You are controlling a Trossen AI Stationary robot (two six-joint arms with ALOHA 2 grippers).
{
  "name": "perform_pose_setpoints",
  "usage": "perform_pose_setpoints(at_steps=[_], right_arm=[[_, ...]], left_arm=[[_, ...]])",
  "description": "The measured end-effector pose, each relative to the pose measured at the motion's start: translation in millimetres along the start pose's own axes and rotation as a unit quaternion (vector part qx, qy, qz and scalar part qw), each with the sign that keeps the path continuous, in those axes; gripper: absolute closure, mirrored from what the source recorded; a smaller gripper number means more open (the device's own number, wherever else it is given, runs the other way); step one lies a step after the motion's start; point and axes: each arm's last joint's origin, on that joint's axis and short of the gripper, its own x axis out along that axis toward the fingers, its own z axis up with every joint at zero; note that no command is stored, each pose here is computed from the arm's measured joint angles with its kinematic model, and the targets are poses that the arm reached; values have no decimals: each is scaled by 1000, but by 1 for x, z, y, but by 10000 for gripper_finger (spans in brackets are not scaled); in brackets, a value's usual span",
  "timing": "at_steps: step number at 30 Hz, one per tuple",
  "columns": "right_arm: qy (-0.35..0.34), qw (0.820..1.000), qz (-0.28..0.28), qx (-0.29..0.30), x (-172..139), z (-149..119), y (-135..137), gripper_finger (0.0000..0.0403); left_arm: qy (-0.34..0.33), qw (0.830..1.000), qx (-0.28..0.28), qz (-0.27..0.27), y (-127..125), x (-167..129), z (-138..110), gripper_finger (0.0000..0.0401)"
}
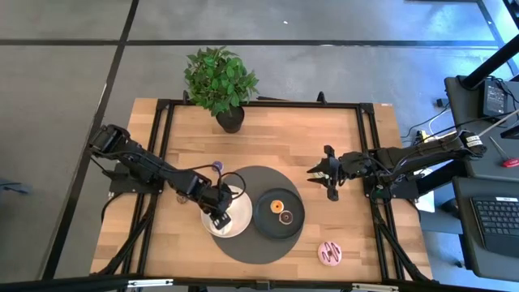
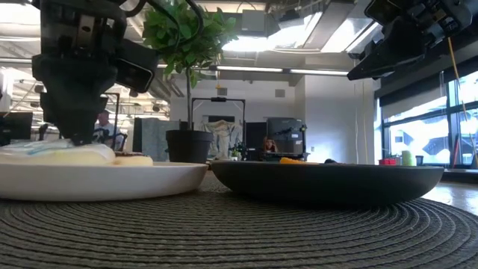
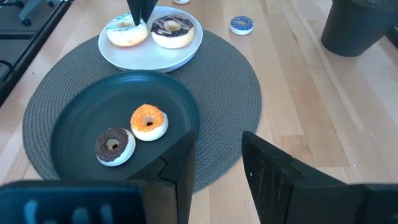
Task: Pick & Place donuts
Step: Put the large white donut on the white plate, then put the large green donut on the white plate
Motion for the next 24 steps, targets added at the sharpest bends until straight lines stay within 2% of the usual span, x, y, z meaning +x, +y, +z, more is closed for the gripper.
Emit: perform_pose_setpoints(at_steps=[5,11,17,20,24], right_arm=[[0,1000,0,0,0,0,0,272],[0,1000,0,-1,0,0,0,272],[0,1000,0,-1,0,0,0,272],[2,1000,-6,10,0,0,0,272],[8,997,-66,48,0,-3,-4,272]], left_arm=[[-2,1000,-4,0,1,-1,2,311],[15,1000,-1,-25,1,-15,2,282],[13,999,-35,1,10,-39,-5,277],[-24,998,-50,21,14,-49,-6,279],[-112,992,-34,46,17,-60,-2,282]])
